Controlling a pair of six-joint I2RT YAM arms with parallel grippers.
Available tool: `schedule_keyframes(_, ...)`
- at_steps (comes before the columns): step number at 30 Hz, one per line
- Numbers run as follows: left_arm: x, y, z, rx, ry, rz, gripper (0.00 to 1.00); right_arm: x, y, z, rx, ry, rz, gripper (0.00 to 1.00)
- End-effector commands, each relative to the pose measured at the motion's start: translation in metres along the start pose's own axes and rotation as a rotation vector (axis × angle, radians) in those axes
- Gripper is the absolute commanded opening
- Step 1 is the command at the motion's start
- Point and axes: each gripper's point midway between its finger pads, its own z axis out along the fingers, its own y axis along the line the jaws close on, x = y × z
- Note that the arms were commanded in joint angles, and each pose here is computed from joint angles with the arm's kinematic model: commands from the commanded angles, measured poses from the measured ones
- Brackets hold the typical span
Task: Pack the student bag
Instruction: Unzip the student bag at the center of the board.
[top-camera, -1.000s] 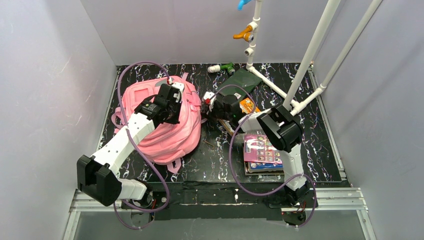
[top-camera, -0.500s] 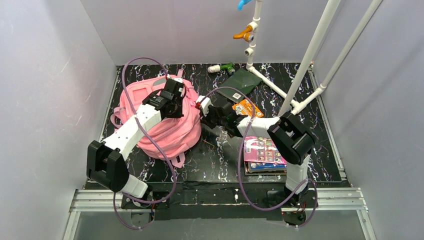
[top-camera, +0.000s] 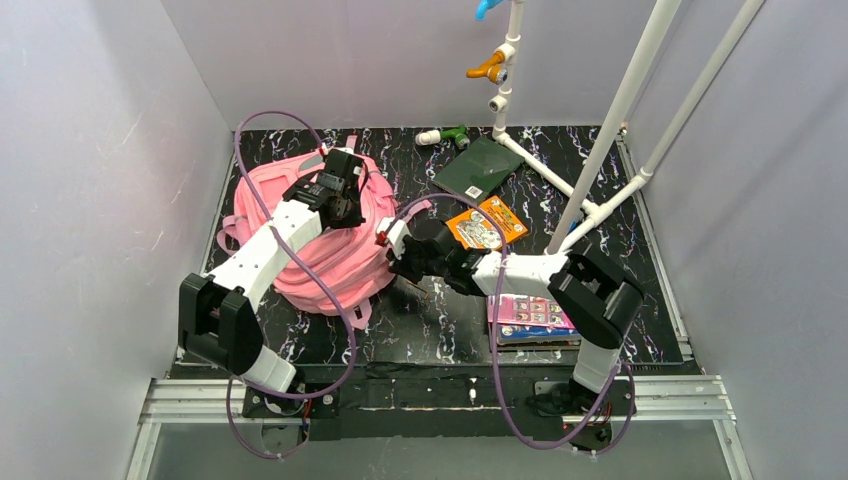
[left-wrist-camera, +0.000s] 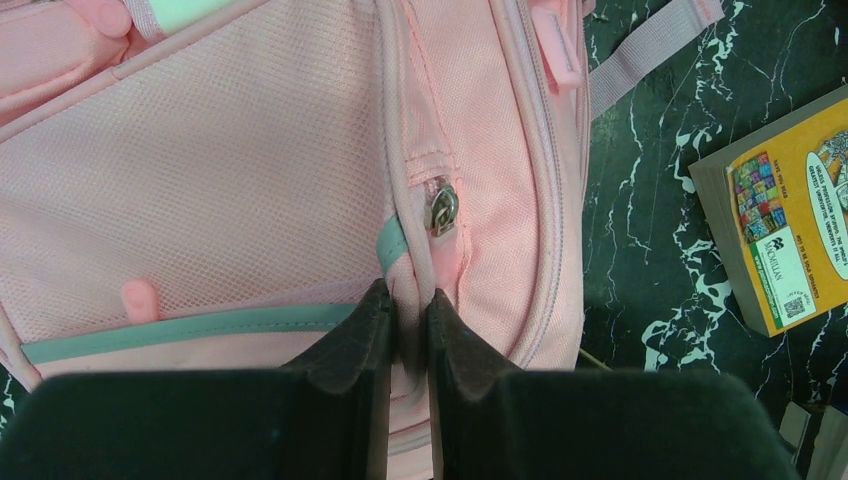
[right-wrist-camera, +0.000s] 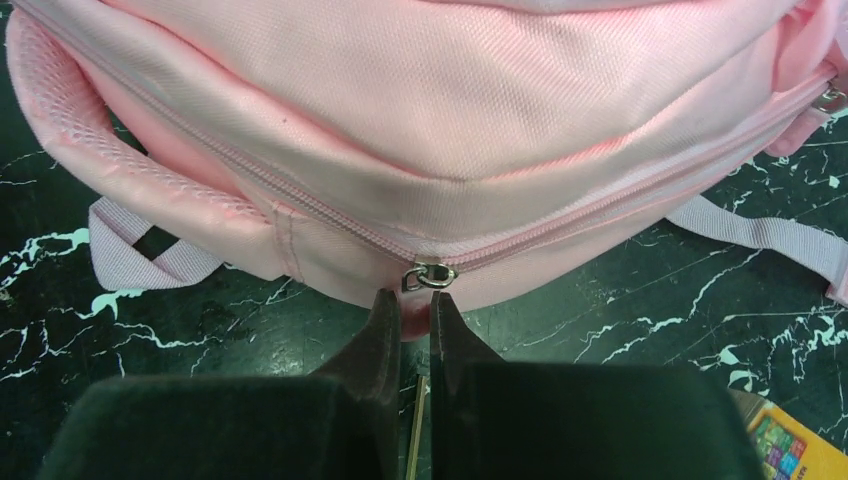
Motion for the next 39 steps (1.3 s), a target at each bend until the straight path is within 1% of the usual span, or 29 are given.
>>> schedule_keyframes(1,-0.043,0.016,-0.020,-0.065,-0.161,-0.106,0.00,-0.029,0.001,-0.018,0.012,-0.107,0.012,0.01)
schedule_keyframes(5,-0.044,0.023,-0.029,-0.084,-0.188,-0.109,0.00,-0.024,-0.009,-0.022,0.016,-0.084,0.038,0.01)
schedule_keyframes(9,-0.049,0.022,-0.032,-0.073,-0.209,-0.116,0.00,-0.025,-0.004,-0.026,-0.008,-0.087,0.072,0.01)
schedule_keyframes(10,-0.051,0.019,-0.031,-0.061,-0.213,-0.115,0.00,-0.028,0.001,-0.025,-0.009,-0.083,0.081,0.01)
schedule_keyframes(13,-0.058,0.009,-0.028,-0.030,-0.216,-0.121,0.00,-0.034,0.030,-0.021,-0.039,-0.055,0.035,0.01)
schedule_keyframes(15,-0.065,0.005,-0.026,-0.023,-0.220,-0.128,0.00,-0.041,0.049,-0.024,-0.099,-0.107,0.047,0.01)
schedule_keyframes(16,-0.068,0.003,-0.025,-0.021,-0.221,-0.128,0.00,-0.045,0.049,-0.027,-0.094,-0.145,0.064,0.01)
schedule_keyframes(18,-0.073,0.002,-0.026,-0.019,-0.230,-0.126,0.00,-0.046,0.035,-0.034,-0.031,-0.187,0.084,0.01)
schedule_keyframes(20,-0.075,0.003,-0.027,-0.020,-0.236,-0.119,0.00,-0.040,0.019,-0.037,0.002,-0.184,0.113,0.01)
schedule_keyframes(25,-0.055,0.000,-0.027,0.031,-0.188,-0.041,0.00,-0.032,-0.010,-0.039,-0.010,-0.168,0.209,0.01)
schedule_keyframes(26,-0.048,-0.002,-0.028,0.054,-0.168,-0.016,0.04,-0.032,-0.011,-0.039,-0.019,-0.169,0.218,0.01)
schedule_keyframes(29,-0.023,-0.007,-0.030,0.118,-0.094,0.049,0.30,-0.033,-0.013,-0.038,-0.035,-0.181,0.236,0.01)
schedule_keyframes(33,0.008,-0.012,-0.035,0.208,-0.008,0.125,0.59,-0.031,-0.020,-0.036,-0.053,-0.191,0.273,0.01)
schedule_keyframes(35,0.019,-0.020,-0.039,0.270,0.028,0.149,0.72,-0.031,-0.021,-0.035,-0.065,-0.191,0.285,0.01)
schedule_keyframes(37,0.029,-0.030,-0.044,0.340,0.070,0.164,0.80,-0.031,-0.021,-0.033,-0.074,-0.185,0.291,0.01)
schedule_keyframes(39,0.034,-0.033,-0.043,0.351,0.091,0.184,0.84,-0.030,-0.020,-0.032,-0.082,-0.179,0.295,0.01)
